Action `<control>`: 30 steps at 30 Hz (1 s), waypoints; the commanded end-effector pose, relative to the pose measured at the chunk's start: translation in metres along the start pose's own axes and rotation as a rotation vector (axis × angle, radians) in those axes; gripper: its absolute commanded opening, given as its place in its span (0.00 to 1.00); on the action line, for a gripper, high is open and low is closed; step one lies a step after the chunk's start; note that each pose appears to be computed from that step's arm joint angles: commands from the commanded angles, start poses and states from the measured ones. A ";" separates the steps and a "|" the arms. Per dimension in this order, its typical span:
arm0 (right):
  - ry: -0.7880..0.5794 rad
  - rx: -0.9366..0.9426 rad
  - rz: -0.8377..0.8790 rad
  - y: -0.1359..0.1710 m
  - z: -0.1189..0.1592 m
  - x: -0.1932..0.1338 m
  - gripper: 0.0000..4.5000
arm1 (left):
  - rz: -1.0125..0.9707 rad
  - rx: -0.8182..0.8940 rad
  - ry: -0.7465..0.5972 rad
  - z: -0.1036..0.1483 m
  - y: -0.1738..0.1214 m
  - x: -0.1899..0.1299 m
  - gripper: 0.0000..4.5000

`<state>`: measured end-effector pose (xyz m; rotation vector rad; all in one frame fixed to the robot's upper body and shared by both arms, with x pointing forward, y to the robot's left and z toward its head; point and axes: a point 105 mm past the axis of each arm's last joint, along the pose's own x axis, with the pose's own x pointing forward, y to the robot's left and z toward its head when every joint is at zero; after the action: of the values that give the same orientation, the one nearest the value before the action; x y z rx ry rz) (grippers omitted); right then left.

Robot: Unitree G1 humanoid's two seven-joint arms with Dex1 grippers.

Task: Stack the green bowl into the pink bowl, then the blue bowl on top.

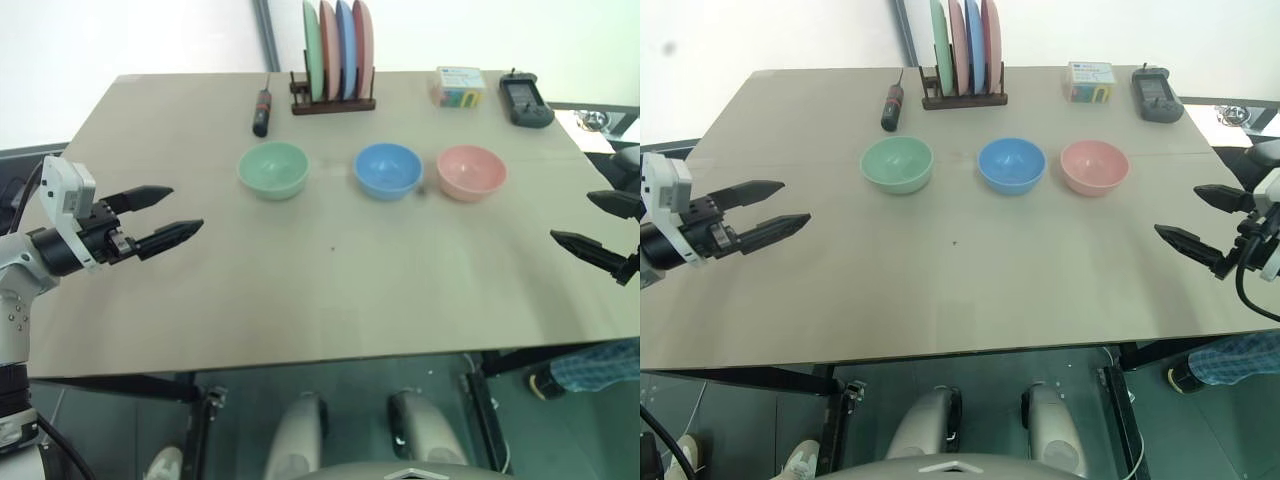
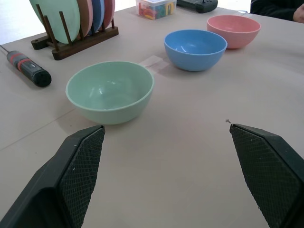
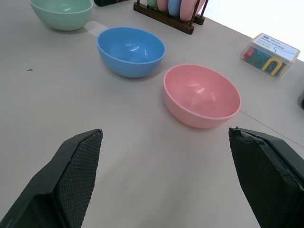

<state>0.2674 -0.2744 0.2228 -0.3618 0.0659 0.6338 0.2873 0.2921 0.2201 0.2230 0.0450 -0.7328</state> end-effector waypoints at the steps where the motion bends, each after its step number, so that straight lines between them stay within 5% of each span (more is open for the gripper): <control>1: -0.027 -0.034 -0.001 0.000 0.011 0.003 0.99 | -0.018 0.023 -0.027 0.012 -0.003 0.001 1.00; 12: -0.022 -0.059 0.028 0.007 0.007 0.037 0.99 | -0.108 -0.019 -0.088 0.018 -0.028 0.027 1.00; 21: 0.161 -0.130 -0.099 -0.024 -0.029 0.153 0.99 | -0.278 -0.055 -0.240 0.024 -0.092 0.073 1.00; 28: 0.230 -0.253 -0.074 -0.028 -0.039 0.203 0.99 | -0.282 -0.048 -0.279 0.030 -0.102 0.067 1.00; 30: 0.256 -0.281 -0.054 -0.028 -0.042 0.206 0.82 | -0.279 -0.045 -0.278 0.031 -0.103 0.065 1.00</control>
<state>0.4483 -0.1904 0.1442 -0.6625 0.2511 0.5492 0.2740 0.1699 0.2079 0.0319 -0.1136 -1.0217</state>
